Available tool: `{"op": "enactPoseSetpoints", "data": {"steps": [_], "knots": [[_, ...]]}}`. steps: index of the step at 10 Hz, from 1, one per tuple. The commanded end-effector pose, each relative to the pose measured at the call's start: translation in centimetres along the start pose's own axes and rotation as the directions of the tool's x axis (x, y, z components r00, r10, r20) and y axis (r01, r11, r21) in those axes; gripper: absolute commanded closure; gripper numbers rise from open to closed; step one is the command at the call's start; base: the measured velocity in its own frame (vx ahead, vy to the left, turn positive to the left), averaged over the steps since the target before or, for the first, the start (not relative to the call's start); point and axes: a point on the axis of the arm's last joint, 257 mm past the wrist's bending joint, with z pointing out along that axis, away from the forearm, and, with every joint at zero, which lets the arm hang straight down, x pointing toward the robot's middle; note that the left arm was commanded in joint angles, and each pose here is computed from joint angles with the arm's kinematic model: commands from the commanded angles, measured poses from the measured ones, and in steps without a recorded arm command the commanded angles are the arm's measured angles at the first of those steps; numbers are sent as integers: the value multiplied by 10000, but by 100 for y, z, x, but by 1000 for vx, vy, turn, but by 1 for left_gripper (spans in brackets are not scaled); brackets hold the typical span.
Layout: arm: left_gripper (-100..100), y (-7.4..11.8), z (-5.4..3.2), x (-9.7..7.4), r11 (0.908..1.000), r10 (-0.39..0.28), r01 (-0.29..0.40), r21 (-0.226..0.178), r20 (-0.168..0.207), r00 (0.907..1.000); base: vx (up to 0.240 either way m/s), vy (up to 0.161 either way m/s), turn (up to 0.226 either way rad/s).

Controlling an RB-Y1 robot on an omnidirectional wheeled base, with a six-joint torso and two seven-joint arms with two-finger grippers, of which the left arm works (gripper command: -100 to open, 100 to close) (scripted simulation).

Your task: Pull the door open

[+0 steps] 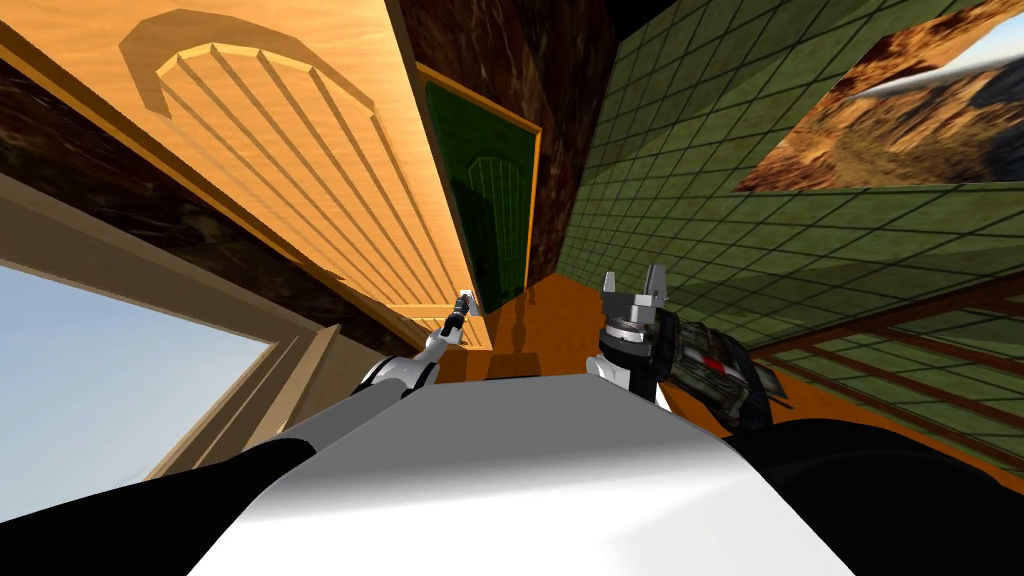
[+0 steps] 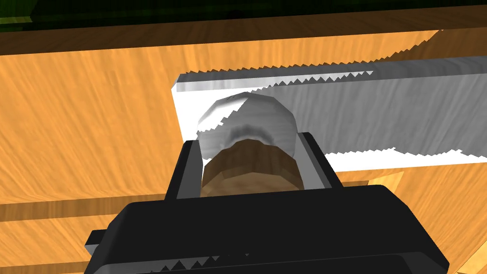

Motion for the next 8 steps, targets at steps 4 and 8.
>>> {"op": "enactPoseSetpoints", "data": {"steps": [4, 8], "knots": [[100, 2, -2, 1, 10000, 2, -2, 0, -1, 10000, -10, 1, -2], [100, -38, -1, 234, 9999, 64, -56, 85, -915, 9958, -70, 50, 56]]}}
